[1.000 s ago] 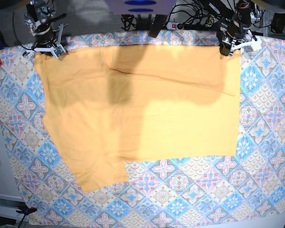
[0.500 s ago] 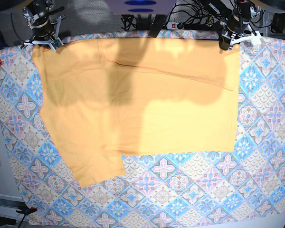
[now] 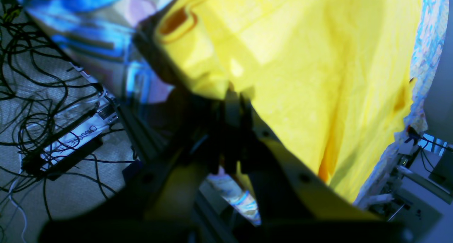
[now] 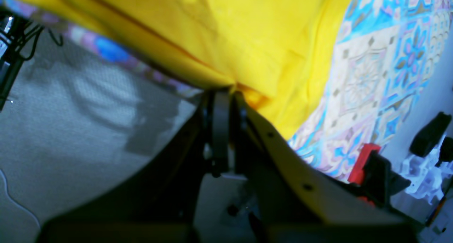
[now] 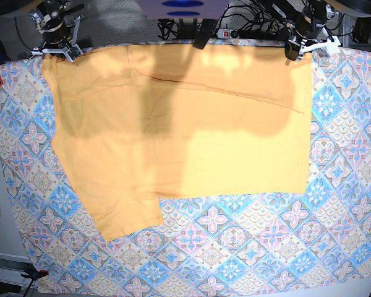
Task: Fold the T-shirt properly
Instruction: 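Open both grippers and release the shirt's collar edge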
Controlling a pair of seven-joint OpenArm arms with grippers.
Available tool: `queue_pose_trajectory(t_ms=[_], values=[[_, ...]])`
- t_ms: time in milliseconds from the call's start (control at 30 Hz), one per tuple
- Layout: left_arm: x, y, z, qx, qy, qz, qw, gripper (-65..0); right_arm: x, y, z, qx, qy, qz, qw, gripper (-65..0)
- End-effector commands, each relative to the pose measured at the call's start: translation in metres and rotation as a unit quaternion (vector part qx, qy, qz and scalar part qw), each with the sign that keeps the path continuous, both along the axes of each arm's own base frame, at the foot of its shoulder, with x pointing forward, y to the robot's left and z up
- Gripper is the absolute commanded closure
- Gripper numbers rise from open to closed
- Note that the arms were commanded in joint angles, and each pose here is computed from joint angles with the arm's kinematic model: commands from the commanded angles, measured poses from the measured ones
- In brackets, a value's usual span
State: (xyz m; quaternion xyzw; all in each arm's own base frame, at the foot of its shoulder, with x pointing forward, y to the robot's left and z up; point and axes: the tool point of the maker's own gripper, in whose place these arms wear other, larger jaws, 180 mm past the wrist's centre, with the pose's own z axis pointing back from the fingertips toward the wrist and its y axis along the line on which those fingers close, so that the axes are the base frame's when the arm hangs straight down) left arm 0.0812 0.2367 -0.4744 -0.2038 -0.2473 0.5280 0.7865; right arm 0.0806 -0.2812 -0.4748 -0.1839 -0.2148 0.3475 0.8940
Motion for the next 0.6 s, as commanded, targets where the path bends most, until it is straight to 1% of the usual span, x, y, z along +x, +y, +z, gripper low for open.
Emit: queue_pose_trajectory(t_ms=[0, 233, 333, 467, 533, 567], values=[[-0.002, 0.005, 0.003, 0.008, 0.001, -0.002, 1.000, 0.0, 0.002, -0.006, 0.006, -0.010, -0.006, 0.004, 0.9999, 0.0], [-0.002, 0.003, 0.003, 0.006, 0.001, -0.005, 1.000, 0.0, 0.003, -0.006, 0.006, -0.010, -0.007, 0.004, 0.9999, -0.3], [-0.004, -0.004, 0.002, -0.016, 0.010, -0.020, 1.000, 0.0, 0.004, -0.006, 0.006, -0.010, -0.008, 0.004, 0.9999, -0.3], [-0.006, 0.006, 0.006, -0.021, 0.014, -0.014, 1.000, 0.0, 0.003, -0.006, 0.006, -0.010, -0.007, 0.004, 0.9999, -0.5], [-0.006, 0.006, 0.006, -0.021, 0.014, -0.013, 1.000, -0.7, 0.002, -0.006, 0.005, -0.010, -0.006, 0.003, 0.9999, -2.1], [-0.006, 0.007, 0.006, -0.020, 0.014, -0.013, 1.000, -2.3, 0.002, -0.006, 0.005, -0.010, -0.006, 0.003, 0.9999, -3.3]])
